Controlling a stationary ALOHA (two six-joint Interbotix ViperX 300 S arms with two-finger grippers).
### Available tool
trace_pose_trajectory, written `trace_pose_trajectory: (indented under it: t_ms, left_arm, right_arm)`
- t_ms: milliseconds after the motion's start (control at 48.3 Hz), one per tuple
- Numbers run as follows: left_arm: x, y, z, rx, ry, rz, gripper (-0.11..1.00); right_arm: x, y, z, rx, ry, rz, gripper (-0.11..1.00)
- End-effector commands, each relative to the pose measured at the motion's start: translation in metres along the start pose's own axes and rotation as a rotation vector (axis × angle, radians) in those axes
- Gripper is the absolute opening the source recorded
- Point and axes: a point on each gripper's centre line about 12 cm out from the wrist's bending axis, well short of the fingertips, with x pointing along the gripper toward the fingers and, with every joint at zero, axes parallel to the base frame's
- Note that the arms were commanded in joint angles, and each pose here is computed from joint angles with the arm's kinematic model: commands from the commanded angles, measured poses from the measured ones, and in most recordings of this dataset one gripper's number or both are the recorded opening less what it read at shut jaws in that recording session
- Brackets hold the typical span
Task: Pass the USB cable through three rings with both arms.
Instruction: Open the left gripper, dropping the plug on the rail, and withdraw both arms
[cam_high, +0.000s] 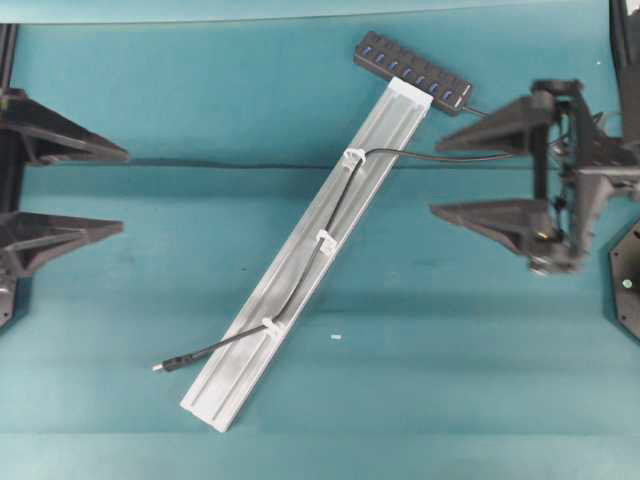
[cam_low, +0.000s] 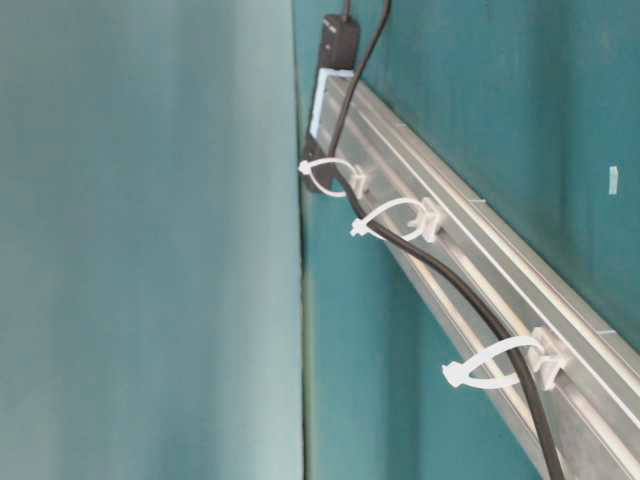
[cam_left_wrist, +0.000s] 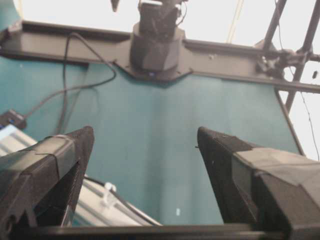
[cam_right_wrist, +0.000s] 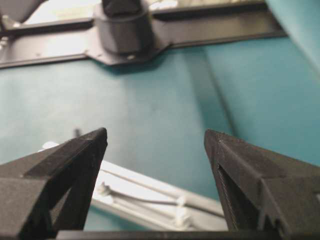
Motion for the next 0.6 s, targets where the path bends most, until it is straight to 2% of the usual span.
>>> trace_pose_trajectory:
  t_ms: [0, 145, 310, 580]
  left_arm:
    - [-0.007, -0.001, 0.013, 0.008, -0.048, -0.002, 0.91]
    - [-0.007, 0.000, 0.012, 0.011, -0.045, 0.000, 0.91]
    - [-0.008, 0.000, 0.013, 0.012, -0.048, -0.001, 0.91]
    - [-0.008, 0.000, 0.012, 0.008, -0.046, 0.001, 0.91]
  right_arm:
    - [-0.004, 0.003, 0.003, 0.050, -0.009, 0.011, 0.85]
    - [-0.008, 0.004, 0.003, 0.111, -0.025, 0.018, 0.85]
    - [-0.011, 0.010, 0.007, 0.106, -0.071, 0.044, 0.85]
    - [-0.014, 0.019, 0.001, 0.105, -0.075, 0.080, 0.85]
